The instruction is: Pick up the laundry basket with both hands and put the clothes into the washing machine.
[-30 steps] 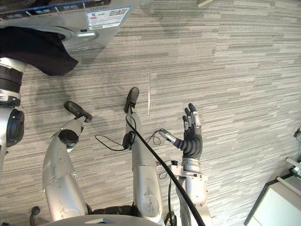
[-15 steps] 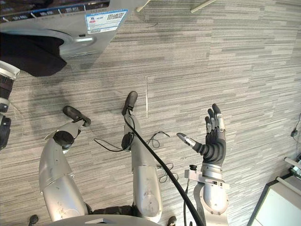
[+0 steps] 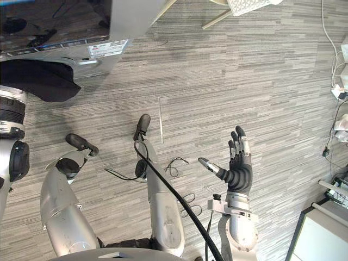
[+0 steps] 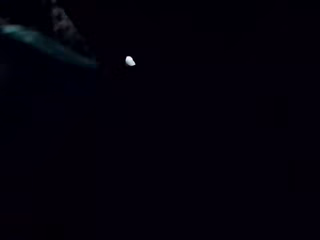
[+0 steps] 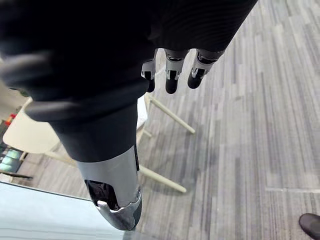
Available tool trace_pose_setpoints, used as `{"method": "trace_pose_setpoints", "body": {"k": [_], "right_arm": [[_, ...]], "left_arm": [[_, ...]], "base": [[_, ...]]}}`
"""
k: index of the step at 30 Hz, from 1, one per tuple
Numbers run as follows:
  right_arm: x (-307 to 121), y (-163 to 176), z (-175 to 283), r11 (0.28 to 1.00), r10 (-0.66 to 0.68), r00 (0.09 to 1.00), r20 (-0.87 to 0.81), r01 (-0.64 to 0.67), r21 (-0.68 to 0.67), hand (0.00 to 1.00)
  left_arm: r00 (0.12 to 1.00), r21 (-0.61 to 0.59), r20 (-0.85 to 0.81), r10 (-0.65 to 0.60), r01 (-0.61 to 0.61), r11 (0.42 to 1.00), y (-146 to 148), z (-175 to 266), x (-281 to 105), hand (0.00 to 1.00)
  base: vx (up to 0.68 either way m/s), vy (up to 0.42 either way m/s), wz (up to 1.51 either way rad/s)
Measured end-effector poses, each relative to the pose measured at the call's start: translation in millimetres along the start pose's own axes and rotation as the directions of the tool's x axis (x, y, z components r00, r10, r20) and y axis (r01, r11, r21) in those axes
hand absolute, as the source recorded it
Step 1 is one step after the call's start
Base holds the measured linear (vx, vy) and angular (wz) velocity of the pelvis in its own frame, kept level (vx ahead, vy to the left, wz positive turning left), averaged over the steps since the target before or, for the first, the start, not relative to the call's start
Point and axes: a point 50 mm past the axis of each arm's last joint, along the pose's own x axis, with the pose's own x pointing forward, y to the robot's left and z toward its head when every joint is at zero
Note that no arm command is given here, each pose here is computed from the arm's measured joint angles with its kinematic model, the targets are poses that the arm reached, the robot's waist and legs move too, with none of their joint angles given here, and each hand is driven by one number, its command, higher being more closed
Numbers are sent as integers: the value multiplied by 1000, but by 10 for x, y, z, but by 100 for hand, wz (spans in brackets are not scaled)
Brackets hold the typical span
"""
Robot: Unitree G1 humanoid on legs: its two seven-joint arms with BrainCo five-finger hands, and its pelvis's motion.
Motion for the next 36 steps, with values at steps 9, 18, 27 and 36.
{"method": "trace_pose_setpoints", "body": {"k": [9,18,27,36], "right_arm": [[-18,8,-31,996,79,996,-51,-81,-37,0],[-62,111,-86,982,175,981,-82,-180,-62,0],[-110,108,-260,972,179,971,-156,-199,-122,0],[-116,109,-261,981,144,979,-146,-161,-110,0]], "left_arm": [[960,-389,-249,-131,24,921,8,-889,-322,0],[892,-353,-351,-284,155,923,47,-1585,-1035,0],[871,-342,-405,-279,139,929,139,-1896,-1506,0],[948,-379,-266,-176,65,923,73,-1558,-1226,0]], "base": [[39,-11,-2],[3,0,0],[9,-9,-2],[37,14,5]]}}
